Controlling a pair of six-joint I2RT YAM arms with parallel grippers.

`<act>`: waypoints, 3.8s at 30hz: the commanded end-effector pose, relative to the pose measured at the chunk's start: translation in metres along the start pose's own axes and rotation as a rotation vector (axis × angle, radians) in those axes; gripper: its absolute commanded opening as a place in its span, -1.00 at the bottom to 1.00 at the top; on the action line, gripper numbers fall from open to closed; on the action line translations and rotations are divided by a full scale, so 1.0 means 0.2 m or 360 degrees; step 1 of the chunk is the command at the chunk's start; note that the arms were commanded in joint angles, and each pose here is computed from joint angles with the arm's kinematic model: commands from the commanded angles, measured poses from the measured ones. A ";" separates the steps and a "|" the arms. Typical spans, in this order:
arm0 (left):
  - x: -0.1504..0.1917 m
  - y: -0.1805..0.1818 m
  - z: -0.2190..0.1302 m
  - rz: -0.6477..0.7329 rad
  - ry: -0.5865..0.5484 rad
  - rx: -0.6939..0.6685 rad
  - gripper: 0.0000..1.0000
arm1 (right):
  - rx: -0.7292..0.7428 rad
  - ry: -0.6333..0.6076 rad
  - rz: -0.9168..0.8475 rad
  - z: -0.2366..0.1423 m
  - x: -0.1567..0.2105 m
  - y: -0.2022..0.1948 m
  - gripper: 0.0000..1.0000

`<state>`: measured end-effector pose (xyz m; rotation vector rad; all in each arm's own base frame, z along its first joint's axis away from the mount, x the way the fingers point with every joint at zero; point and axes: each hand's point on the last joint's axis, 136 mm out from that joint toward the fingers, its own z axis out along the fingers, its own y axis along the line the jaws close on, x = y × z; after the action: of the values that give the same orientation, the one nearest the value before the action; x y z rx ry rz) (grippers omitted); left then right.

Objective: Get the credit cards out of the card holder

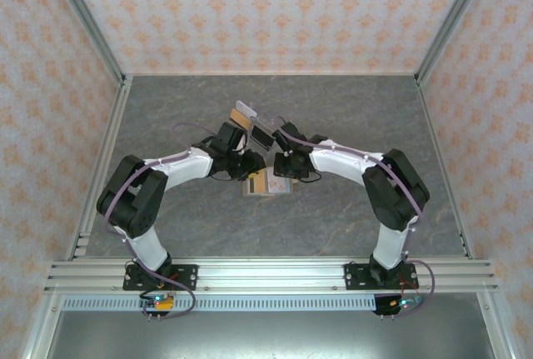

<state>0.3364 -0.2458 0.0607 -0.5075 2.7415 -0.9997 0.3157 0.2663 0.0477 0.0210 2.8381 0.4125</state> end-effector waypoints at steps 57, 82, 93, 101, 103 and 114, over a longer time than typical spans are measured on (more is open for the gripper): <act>0.05 -0.05 0.14 0.0122 0.0095 0.0199 -0.72 | 0.0086 0.0247 0.0072 0.14 0.09 -0.07 -0.62; 0.03 -0.05 0.05 0.0141 0.0067 0.0304 -0.83 | 0.0184 0.0243 0.0117 0.14 0.10 -0.15 -0.68; 0.03 0.05 0.00 0.0090 0.0049 0.0265 -0.90 | 0.0149 0.0208 0.0136 0.13 0.08 -0.14 -0.68; -0.05 0.12 -0.18 0.0087 -0.0093 0.0203 -1.00 | -0.0269 0.0073 0.0120 -0.02 -0.03 0.10 -0.49; -0.06 0.10 -0.23 0.0101 -0.0117 0.0221 -1.00 | -0.0347 0.0014 0.0124 -0.08 -0.07 0.13 -0.41; -0.24 -0.15 -0.62 0.0117 -0.0372 0.0483 -1.00 | -0.1069 -0.0104 0.0221 -0.37 -0.26 0.42 0.46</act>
<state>0.3457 -0.1781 0.1416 -0.4525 2.4266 -1.1687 0.3360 0.3071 0.1207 0.1038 2.6303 1.0872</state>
